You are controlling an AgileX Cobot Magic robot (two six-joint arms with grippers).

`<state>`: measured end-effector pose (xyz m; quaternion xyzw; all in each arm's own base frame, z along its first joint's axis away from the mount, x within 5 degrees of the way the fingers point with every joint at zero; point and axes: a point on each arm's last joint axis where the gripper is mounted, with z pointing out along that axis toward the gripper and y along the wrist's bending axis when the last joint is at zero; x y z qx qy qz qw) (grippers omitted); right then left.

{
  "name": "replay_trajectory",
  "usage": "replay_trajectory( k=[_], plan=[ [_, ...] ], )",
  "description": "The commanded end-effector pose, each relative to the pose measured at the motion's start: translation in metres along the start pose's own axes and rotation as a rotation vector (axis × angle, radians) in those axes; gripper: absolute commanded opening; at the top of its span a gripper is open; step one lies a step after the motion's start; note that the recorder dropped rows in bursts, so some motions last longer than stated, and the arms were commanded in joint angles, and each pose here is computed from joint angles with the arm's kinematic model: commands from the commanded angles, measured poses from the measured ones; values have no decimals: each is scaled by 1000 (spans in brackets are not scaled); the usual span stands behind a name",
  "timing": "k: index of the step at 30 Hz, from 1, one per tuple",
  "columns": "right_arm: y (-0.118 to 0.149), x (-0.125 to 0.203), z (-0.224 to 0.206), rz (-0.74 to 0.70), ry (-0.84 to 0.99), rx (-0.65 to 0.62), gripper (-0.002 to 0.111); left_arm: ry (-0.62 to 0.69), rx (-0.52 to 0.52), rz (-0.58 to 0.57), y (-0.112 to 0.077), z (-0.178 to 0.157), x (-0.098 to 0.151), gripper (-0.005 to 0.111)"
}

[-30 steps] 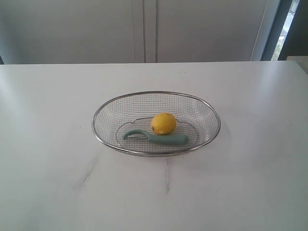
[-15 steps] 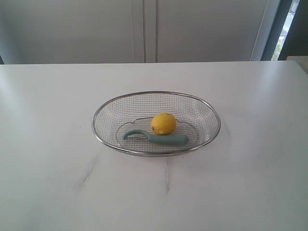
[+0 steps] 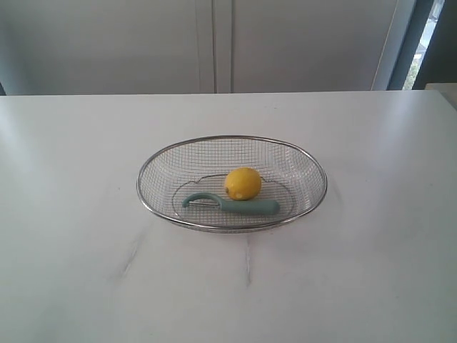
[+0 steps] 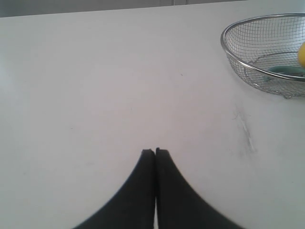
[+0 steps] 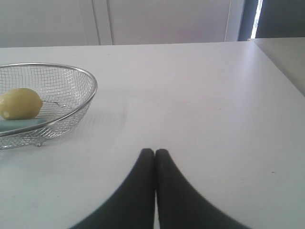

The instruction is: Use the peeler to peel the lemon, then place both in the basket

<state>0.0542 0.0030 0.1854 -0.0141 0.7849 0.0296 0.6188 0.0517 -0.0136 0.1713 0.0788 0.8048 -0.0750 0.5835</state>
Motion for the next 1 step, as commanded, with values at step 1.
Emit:
replay_trajectory(
  k=[1],
  plan=[
    [0, 0, 0, 1, -10, -5, 0, -8, -2, -3, 0, 0, 0, 0]
  ],
)
